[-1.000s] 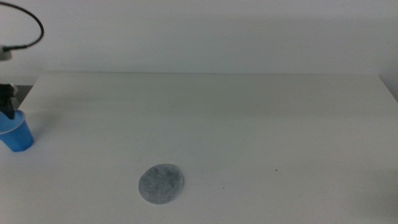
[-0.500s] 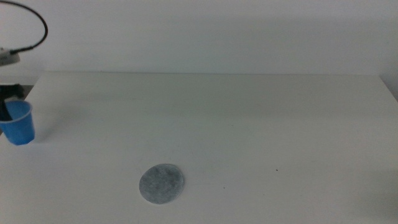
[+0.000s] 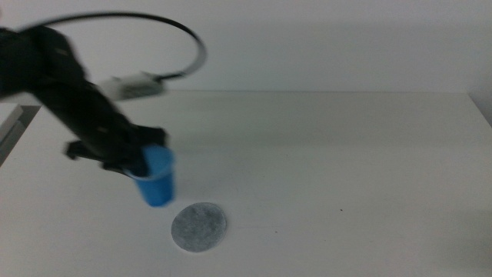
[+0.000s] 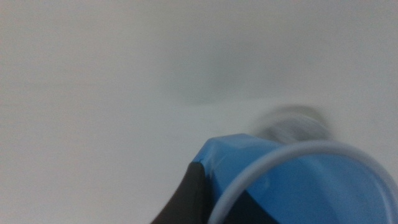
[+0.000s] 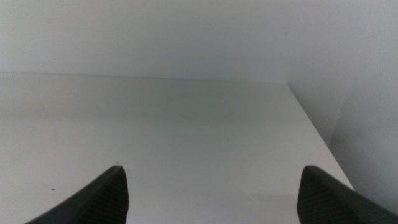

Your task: Place an empty cup on a cup mat.

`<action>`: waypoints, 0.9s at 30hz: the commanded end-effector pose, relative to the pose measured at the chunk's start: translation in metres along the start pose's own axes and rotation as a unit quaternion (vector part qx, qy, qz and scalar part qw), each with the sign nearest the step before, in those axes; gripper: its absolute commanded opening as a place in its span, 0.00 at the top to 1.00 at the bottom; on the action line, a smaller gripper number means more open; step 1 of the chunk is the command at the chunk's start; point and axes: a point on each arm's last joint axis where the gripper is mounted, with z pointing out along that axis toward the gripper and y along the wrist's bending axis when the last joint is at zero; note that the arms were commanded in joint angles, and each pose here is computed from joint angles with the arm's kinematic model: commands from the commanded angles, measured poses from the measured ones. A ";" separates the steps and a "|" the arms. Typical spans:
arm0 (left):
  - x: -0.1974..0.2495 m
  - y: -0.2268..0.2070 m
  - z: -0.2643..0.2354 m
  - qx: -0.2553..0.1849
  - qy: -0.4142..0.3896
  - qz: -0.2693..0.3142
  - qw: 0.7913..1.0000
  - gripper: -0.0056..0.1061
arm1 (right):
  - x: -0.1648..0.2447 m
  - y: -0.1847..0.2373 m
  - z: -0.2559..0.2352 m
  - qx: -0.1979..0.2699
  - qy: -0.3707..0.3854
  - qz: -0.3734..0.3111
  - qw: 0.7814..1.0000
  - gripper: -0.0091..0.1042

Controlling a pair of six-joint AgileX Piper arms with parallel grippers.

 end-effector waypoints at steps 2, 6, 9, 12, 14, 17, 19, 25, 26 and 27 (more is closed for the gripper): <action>0.011 -0.030 0.013 -0.005 0.004 0.022 1.000 0.97 | 0.000 0.000 0.000 0.000 -0.004 -0.005 1.000 0.10; 0.021 -0.044 0.025 -0.013 0.012 0.031 0.999 0.97 | 0.000 0.000 0.000 0.000 -0.004 -0.005 1.000 0.10; 0.022 -0.048 0.029 -0.005 0.008 0.033 0.999 0.97 | 0.000 0.000 0.000 0.000 -0.004 -0.005 1.000 0.10; 0.021 -0.051 0.035 -0.002 0.007 0.034 0.999 0.97 | 0.000 0.000 0.000 0.000 -0.004 -0.005 1.000 0.10; 0.021 -0.053 0.039 0.002 0.010 0.032 0.999 0.97 | 0.000 0.000 0.000 0.000 -0.004 -0.005 1.000 0.10; 0.021 -0.057 0.048 0.007 0.015 0.033 0.999 0.97 | 0.000 0.000 0.000 0.000 -0.004 -0.005 1.000 0.10; 0.020 -0.058 0.055 0.008 0.016 0.040 0.999 0.96 | 0.000 0.000 0.000 0.000 -0.004 -0.005 1.000 0.10; 0.021 -0.059 0.059 0.021 0.028 0.032 0.999 0.91 | 0.000 0.000 0.000 0.000 -0.004 -0.005 1.000 0.10; 0.022 -0.059 0.059 0.021 0.032 0.032 0.999 0.88 | 0.000 0.000 0.000 0.000 -0.004 -0.005 1.000 0.10; 0.022 -0.059 0.059 0.020 0.036 0.032 0.999 0.84 | 0.000 0.000 0.000 0.000 -0.004 -0.005 1.000 0.10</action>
